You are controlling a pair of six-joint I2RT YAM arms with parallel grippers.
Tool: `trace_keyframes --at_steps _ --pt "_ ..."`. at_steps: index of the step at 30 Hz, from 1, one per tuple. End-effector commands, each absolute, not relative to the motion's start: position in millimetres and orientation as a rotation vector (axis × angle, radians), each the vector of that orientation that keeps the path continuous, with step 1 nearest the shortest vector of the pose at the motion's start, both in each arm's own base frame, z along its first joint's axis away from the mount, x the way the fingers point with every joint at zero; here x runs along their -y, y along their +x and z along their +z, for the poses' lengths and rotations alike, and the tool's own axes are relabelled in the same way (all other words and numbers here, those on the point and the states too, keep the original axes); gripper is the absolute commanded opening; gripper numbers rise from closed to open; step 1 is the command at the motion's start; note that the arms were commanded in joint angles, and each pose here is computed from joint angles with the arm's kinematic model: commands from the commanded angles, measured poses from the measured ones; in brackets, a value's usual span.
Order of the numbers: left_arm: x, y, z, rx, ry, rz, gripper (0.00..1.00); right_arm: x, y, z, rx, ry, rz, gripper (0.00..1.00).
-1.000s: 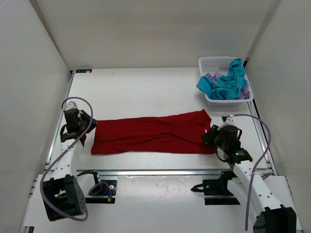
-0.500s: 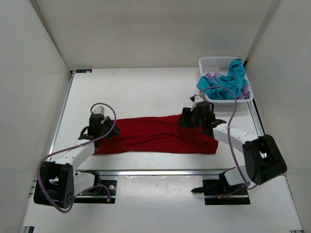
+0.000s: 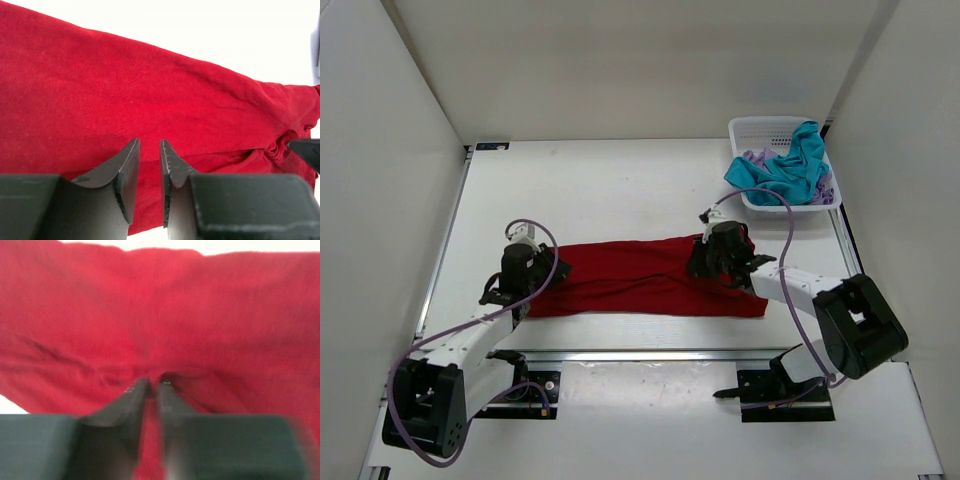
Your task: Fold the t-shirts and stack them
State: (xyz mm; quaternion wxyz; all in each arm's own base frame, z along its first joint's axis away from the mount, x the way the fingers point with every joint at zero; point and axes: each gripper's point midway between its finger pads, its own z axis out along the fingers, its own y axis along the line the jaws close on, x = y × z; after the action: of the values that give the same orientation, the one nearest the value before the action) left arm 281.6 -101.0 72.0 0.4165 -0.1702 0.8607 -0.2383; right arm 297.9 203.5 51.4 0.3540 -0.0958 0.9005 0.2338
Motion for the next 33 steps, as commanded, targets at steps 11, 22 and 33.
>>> trace_keyframes --at_steps 11,22,33 --pt "116.9 278.3 84.7 -2.09 -0.414 -0.702 0.32 -211.7 227.8 53.9 -2.381 -0.241 0.579 0.01" --pt "117.1 281.7 95.3 -2.063 -0.412 -0.73 0.32 -223.3 188.8 61.4 -2.377 -0.164 0.744 0.39" --pt "139.2 286.0 103.5 -2.069 -0.35 -0.745 0.33 -146.9 277.0 101.0 -2.2 0.091 0.604 0.13"
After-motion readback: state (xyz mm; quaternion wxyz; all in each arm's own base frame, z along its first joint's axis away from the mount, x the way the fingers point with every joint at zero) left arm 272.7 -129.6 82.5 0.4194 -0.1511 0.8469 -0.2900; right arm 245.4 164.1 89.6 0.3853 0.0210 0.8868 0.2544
